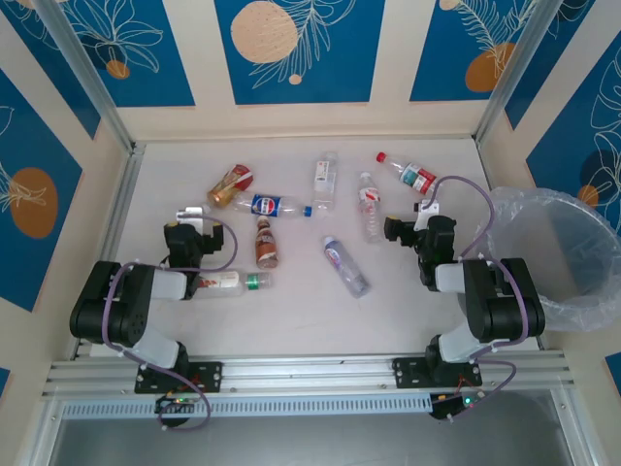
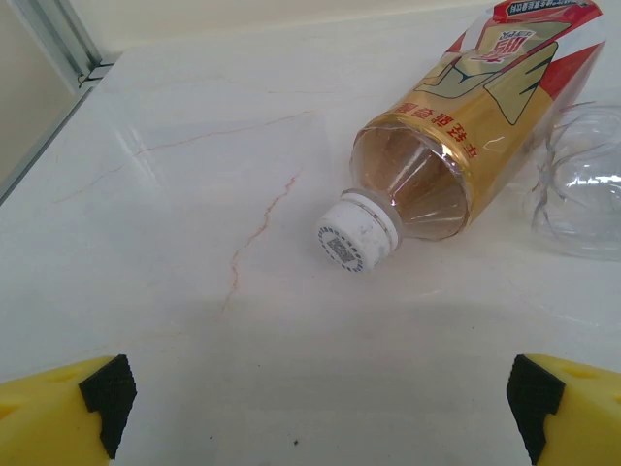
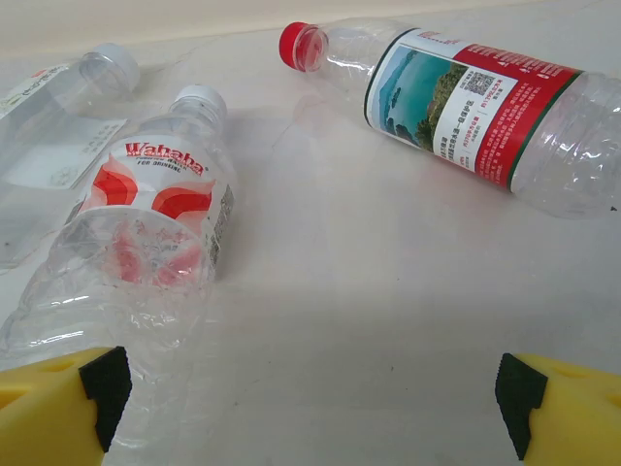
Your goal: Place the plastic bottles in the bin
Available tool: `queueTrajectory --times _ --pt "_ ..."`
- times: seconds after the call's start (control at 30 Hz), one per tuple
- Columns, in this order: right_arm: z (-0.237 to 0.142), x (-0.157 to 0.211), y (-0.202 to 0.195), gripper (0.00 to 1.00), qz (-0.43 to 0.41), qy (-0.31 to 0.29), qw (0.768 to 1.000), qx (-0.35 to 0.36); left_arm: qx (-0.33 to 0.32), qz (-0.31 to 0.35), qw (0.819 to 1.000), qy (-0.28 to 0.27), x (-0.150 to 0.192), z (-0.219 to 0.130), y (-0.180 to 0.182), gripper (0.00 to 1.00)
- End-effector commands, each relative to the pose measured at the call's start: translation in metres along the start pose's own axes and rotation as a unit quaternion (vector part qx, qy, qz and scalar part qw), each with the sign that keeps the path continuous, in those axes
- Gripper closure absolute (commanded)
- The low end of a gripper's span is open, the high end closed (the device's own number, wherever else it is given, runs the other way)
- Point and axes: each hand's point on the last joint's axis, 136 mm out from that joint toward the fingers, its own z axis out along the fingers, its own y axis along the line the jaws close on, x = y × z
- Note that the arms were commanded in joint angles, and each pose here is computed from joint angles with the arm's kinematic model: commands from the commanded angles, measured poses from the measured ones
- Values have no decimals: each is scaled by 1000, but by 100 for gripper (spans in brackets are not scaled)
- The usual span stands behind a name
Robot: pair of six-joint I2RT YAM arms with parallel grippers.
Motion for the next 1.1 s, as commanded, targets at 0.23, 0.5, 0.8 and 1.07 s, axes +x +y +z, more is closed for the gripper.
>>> queueTrajectory --times 0.23,0.5,0.8,1.07 --pt "2 -12 0 1 -6 -20 1000 -4 3 -4 1000 -19 -11 0 1 1" --pt "2 -13 0 1 -6 -20 1000 -4 3 -6 1000 -20 -11 0 1 1" --pt "2 -13 4 1 -6 -19 1000 -21 2 -5 1000 -20 -11 0 2 0" --pt "-4 -22 28 1 -43 -6 996 -72 49 20 999 12 -25 -2 -13 0"
